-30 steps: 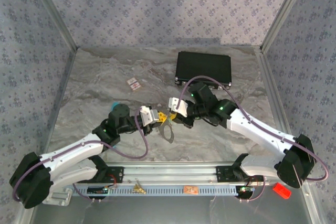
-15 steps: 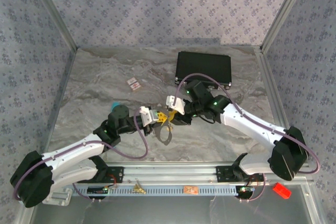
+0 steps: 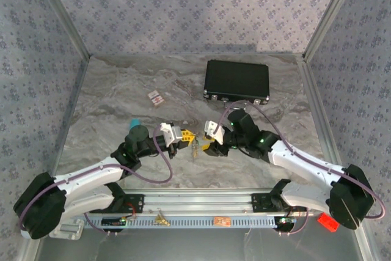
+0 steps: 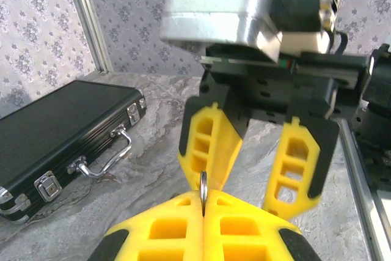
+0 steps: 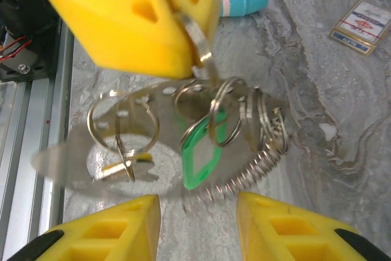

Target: Put the keys on the keyring

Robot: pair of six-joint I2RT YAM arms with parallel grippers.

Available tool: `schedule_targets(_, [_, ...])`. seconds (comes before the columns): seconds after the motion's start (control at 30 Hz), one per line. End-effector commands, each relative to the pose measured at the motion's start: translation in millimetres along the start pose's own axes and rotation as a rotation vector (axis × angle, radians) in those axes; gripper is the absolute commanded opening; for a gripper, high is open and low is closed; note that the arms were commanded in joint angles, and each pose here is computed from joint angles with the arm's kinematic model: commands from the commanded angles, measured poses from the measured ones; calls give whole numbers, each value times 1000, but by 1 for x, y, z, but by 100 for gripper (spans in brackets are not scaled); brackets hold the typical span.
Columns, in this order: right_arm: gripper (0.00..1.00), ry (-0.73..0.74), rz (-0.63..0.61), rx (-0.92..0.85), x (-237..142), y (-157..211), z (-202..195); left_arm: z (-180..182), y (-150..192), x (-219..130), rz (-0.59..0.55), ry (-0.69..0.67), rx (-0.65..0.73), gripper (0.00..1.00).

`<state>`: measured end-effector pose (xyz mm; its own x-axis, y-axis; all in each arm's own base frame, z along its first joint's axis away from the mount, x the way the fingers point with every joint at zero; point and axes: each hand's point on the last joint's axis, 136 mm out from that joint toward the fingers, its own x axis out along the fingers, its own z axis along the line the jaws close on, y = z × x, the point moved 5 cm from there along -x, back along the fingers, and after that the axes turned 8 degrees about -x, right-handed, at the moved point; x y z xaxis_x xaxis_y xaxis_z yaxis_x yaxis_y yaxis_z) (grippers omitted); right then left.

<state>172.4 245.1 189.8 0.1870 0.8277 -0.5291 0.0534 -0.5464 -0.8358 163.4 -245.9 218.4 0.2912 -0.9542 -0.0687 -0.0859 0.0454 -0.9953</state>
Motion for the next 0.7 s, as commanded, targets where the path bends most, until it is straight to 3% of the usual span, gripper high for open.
schedule_targets(0.0, [40, 50, -78, 4, 1, -13, -4, -1, -22, -1, -104, 9, 16, 0])
schedule_targets(0.43, [40, 88, -116, -24, 18, -15, -8, -2, -24, -1, -105, 12, 4, 0])
schedule_targets(0.67, [41, 88, -97, -82, 3, -6, 0, -2, -25, -2, -106, 12, 15, 0])
